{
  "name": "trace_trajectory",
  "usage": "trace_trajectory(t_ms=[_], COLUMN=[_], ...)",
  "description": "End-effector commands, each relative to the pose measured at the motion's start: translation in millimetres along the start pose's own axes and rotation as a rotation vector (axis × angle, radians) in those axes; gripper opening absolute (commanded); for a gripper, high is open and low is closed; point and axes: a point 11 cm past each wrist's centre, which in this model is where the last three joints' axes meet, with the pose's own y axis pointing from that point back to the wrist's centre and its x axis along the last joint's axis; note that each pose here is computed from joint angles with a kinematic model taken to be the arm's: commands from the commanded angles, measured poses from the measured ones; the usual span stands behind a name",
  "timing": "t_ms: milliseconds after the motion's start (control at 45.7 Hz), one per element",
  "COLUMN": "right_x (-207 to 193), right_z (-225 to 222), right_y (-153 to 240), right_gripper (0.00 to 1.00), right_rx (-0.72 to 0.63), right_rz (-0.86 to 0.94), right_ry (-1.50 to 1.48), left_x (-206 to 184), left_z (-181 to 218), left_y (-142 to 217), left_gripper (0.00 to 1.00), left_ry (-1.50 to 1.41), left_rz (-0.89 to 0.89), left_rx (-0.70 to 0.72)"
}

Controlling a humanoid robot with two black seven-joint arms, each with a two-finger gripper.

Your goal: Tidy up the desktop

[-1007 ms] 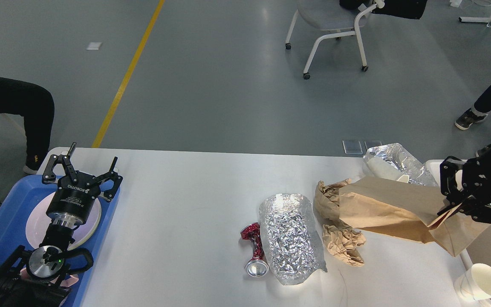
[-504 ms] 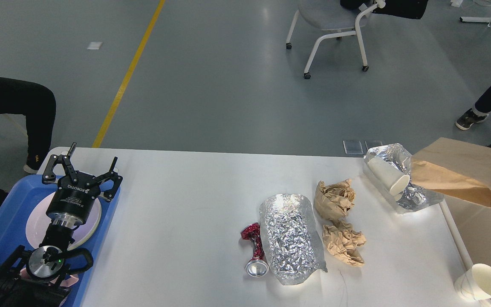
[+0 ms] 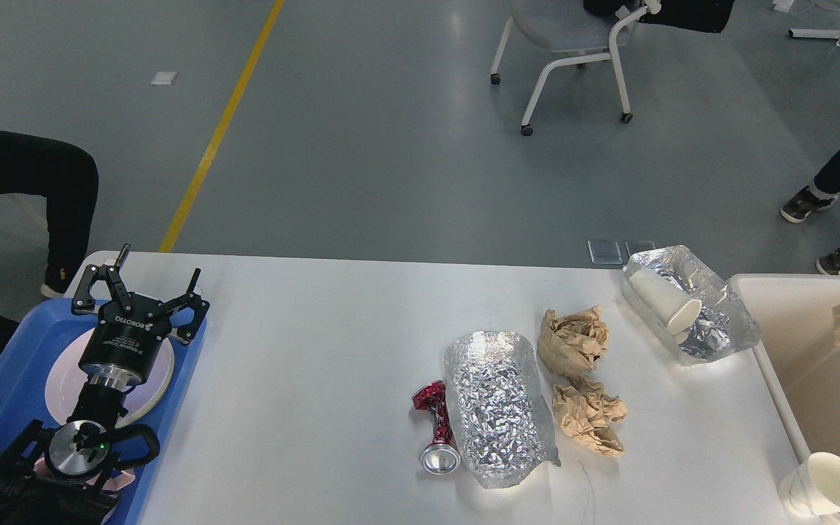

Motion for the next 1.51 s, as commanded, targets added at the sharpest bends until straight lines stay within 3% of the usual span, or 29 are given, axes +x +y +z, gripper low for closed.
trace_trajectory(t_ms=[0, 263, 723, 1204, 1226, 1292, 1336, 1489], right_x=[-8.6, -69.0, -157.4, -170.0, -169.9, -167.6, -165.3, -163.4], right_z=[10.3, 4.2, 21.5, 19.1, 19.0, 18.3, 16.4, 15.0], right_y=[-34.8, -87.8, -118.0, -119.5, -119.4, -119.0, -118.3, -117.6], right_gripper=[0.00, 0.00, 0.00, 0.00, 0.07, 0.43, 0.61, 0.97], right_rx=[-0.030, 0.009, 0.000, 0.001, 0.001, 0.005, 0.013, 0.020], right_rz=[0.095, 0.179, 0.153, 0.151, 0.152, 0.174, 0.202, 0.241], right_ry=[0.028, 0.198, 0.293, 0.297, 0.296, 0.290, 0.284, 0.277], left_x=[-0.3, -0.3, -0.3, -0.3, -0.3, -0.3, -0.3, -0.3], left_z=[0.1, 0.1, 0.1, 0.1, 0.1, 0.1, 0.1, 0.1], left_y=[-0.4, -0.4, -0.4, -0.4, -0.4, -0.4, -0.4, -0.4], left_gripper=[0.96, 0.96, 0.96, 0.96, 0.96, 0.96, 0.96, 0.96], left_ry=[0.000, 0.000, 0.000, 0.000, 0.000, 0.000, 0.000, 0.000], left_rz=[-0.001, -0.001, -0.001, -0.001, -0.001, -0.001, -0.001, -0.001], left_rx=[0.000, 0.000, 0.000, 0.000, 0.000, 0.000, 0.000, 0.000])
